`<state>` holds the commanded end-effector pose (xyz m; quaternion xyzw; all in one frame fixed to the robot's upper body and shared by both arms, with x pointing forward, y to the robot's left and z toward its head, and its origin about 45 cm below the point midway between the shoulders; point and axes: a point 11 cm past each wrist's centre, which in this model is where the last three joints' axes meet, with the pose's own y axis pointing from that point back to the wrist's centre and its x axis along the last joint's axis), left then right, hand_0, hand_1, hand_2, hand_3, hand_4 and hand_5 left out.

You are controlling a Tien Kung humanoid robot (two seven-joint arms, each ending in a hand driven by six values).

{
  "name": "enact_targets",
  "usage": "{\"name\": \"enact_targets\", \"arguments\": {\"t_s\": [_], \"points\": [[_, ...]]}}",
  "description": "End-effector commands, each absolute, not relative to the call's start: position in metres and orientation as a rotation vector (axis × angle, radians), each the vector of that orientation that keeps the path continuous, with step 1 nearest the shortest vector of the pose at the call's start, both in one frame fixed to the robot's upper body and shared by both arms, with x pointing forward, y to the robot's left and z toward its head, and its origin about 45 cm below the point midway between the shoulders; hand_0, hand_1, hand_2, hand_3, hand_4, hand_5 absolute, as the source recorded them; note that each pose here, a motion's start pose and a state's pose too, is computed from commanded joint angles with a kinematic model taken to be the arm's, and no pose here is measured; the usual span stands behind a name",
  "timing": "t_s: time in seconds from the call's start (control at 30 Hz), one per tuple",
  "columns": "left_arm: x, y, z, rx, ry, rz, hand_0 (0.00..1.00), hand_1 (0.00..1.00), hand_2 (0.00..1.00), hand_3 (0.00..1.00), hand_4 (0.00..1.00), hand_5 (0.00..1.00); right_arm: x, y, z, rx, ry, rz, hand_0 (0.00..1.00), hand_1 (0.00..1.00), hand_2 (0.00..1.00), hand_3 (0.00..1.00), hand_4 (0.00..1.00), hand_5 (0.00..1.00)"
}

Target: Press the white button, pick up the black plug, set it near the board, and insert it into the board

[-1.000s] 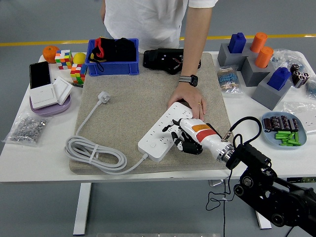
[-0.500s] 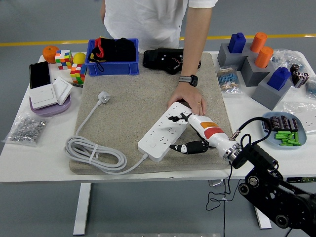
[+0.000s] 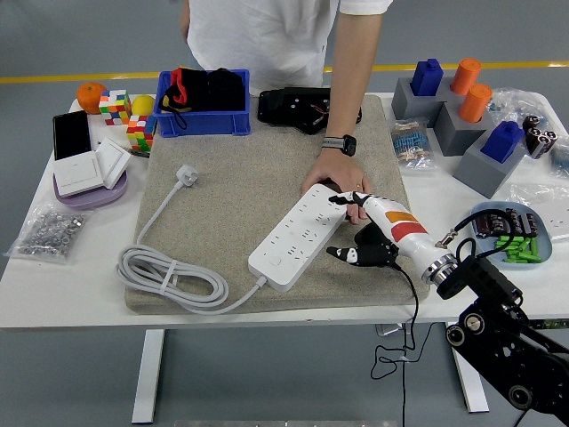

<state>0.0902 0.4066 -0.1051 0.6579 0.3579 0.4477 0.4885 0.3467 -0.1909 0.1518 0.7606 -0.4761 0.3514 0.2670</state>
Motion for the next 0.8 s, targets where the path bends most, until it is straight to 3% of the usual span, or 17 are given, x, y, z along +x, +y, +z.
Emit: {"name": "enact_targets", "arguments": {"t_s": [0.4,0.43,0.8], "points": [[0.091,0.407,-0.105,1.601,0.865,1.086,0.696,0.668,0.645,0.647,0.553,0.174,0.338,-0.226,0.138,1.958,-1.369,0.877,0.719,0.767,0.771,0.812,0.976,0.311],[0.091,0.407,-0.105,1.601,0.863,1.086,0.697,0.668,0.645,0.648,0.553,0.174,0.337,-0.226,0.138,1.956,-1.373,0.876,0.625,0.692,0.733,0.809,0.998,0.481],[0.091,0.407,-0.105,1.605,0.858,1.078,0.7,0.668,0.645,0.647,0.553,0.175,0.333,-0.228,0.131,1.929,-1.412,0.871,0.603,0.661,0.7,0.792,0.998,0.473]]}}
